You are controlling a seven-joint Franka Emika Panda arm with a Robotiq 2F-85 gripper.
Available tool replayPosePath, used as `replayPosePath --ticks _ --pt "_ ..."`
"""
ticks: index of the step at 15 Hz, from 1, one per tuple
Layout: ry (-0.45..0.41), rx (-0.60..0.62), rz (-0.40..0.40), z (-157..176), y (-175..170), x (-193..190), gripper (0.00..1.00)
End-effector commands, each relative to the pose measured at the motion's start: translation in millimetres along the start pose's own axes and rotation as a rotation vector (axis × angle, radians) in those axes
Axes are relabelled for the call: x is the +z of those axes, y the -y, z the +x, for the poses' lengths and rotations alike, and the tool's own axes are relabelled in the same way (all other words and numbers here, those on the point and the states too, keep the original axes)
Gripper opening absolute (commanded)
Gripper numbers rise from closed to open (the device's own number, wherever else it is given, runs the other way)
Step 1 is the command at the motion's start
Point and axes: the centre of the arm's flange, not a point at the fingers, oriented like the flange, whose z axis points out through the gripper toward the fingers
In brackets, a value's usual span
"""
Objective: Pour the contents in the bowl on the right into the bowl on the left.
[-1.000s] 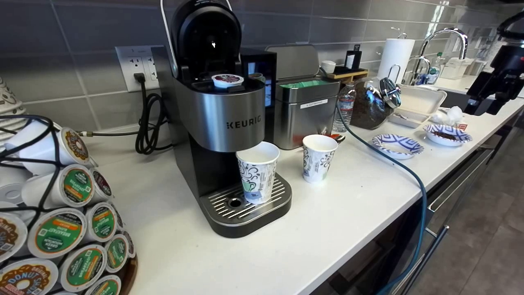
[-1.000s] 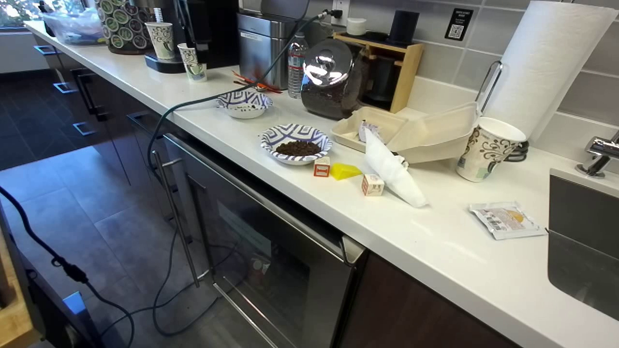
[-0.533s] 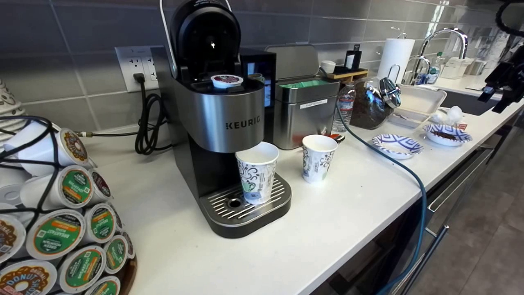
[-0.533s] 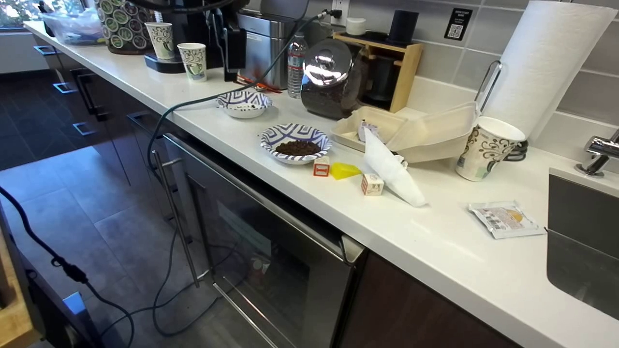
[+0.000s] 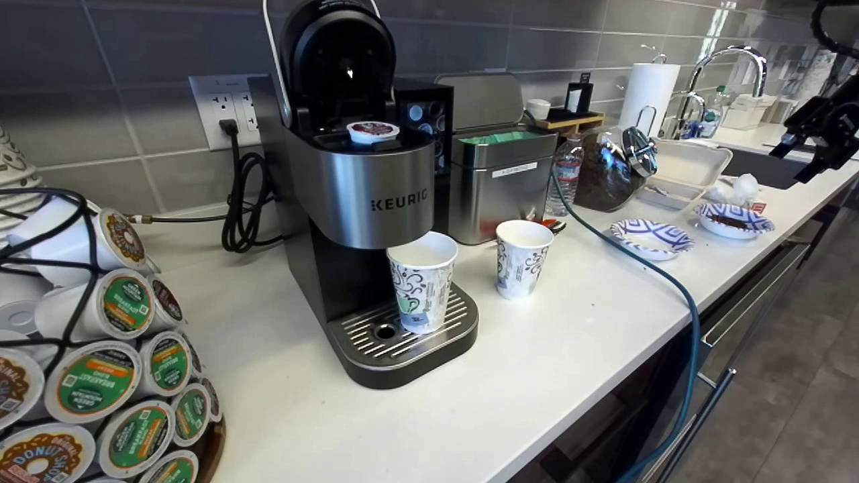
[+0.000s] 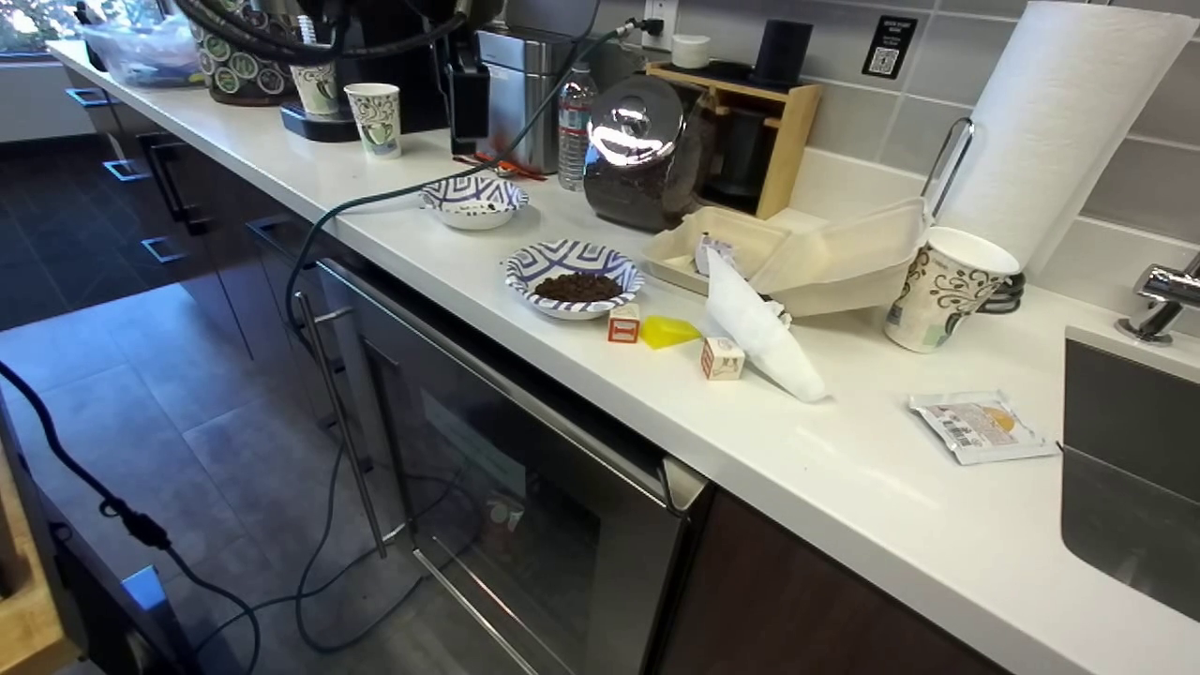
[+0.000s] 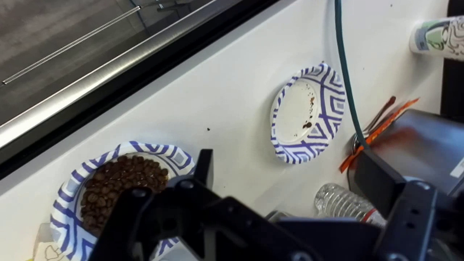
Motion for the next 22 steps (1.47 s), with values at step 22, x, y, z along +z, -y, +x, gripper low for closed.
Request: replayPosePath --ticks 22 --pt "-0.497 0.499 0.135 7 -169 51 1.0"
